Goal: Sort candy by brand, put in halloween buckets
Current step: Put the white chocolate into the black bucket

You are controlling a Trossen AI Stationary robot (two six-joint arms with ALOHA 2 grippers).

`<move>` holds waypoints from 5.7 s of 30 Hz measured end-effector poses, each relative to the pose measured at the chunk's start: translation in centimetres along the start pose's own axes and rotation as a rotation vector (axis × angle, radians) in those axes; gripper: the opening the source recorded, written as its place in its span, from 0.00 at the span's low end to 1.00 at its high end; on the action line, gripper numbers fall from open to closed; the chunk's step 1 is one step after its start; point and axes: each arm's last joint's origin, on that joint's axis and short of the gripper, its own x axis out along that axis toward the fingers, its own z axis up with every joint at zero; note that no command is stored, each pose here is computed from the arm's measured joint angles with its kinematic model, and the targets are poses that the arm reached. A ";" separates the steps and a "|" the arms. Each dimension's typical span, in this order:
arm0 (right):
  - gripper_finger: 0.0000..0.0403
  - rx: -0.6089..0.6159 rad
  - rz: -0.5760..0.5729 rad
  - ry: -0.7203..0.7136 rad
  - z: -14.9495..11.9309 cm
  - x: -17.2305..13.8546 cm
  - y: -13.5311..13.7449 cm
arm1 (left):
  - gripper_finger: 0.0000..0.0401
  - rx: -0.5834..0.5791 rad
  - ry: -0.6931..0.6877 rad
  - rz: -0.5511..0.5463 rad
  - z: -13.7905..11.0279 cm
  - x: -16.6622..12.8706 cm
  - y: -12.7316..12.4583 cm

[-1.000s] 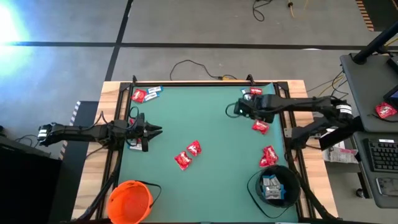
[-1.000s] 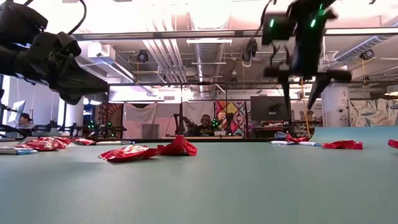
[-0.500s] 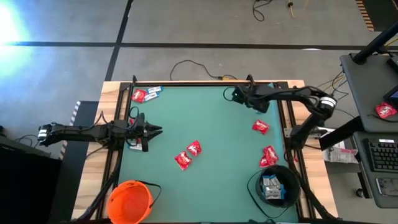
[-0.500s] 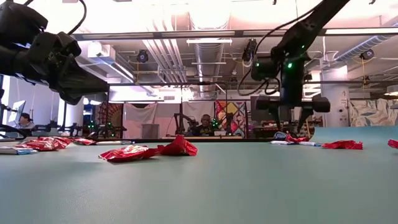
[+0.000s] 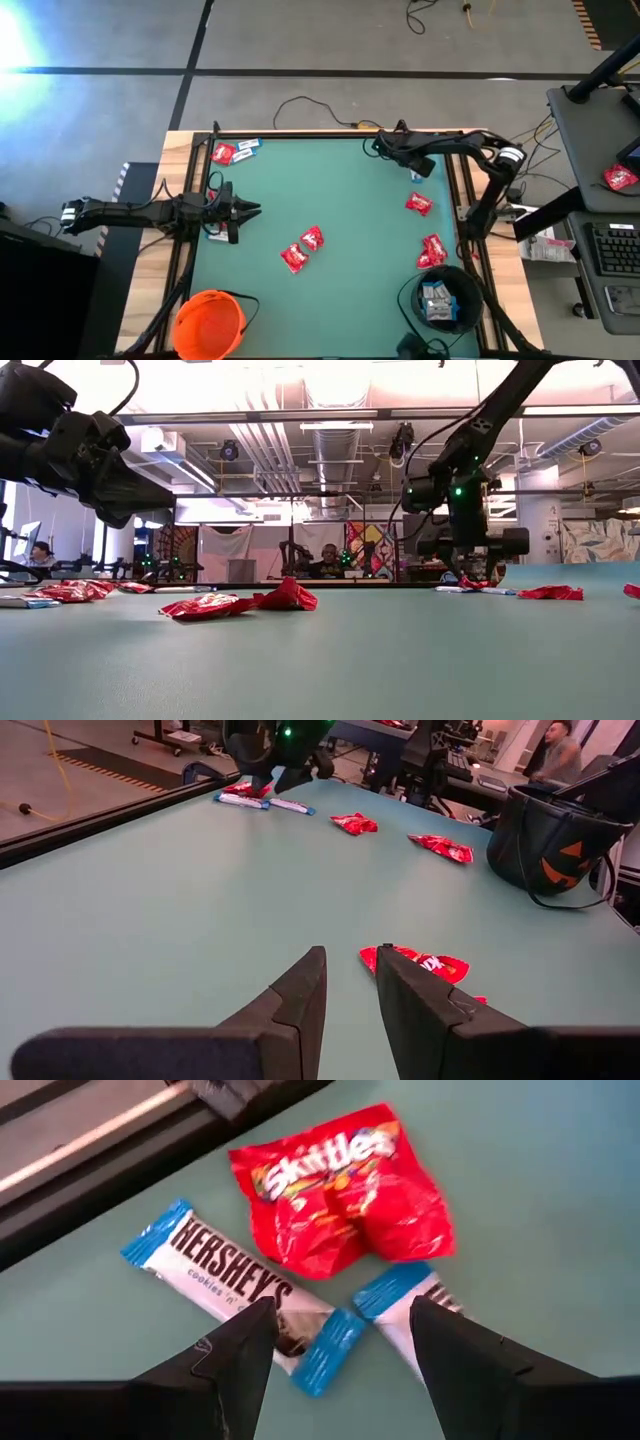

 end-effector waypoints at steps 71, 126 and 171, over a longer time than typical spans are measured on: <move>0.54 -1.126 1.081 -0.261 -16.0 -6.1 -3.4 | 0.19 0.001 0.004 0.002 0.0 0.1 0.0; 0.26 -1.444 1.064 0.289 -7.9 -28.5 -7.4 | 0.19 0.001 0.005 0.001 0.0 0.1 0.0; 0.54 -0.932 0.131 0.919 -16.5 -29.0 -23.6 | 0.19 0.001 0.004 0.001 0.0 0.2 0.0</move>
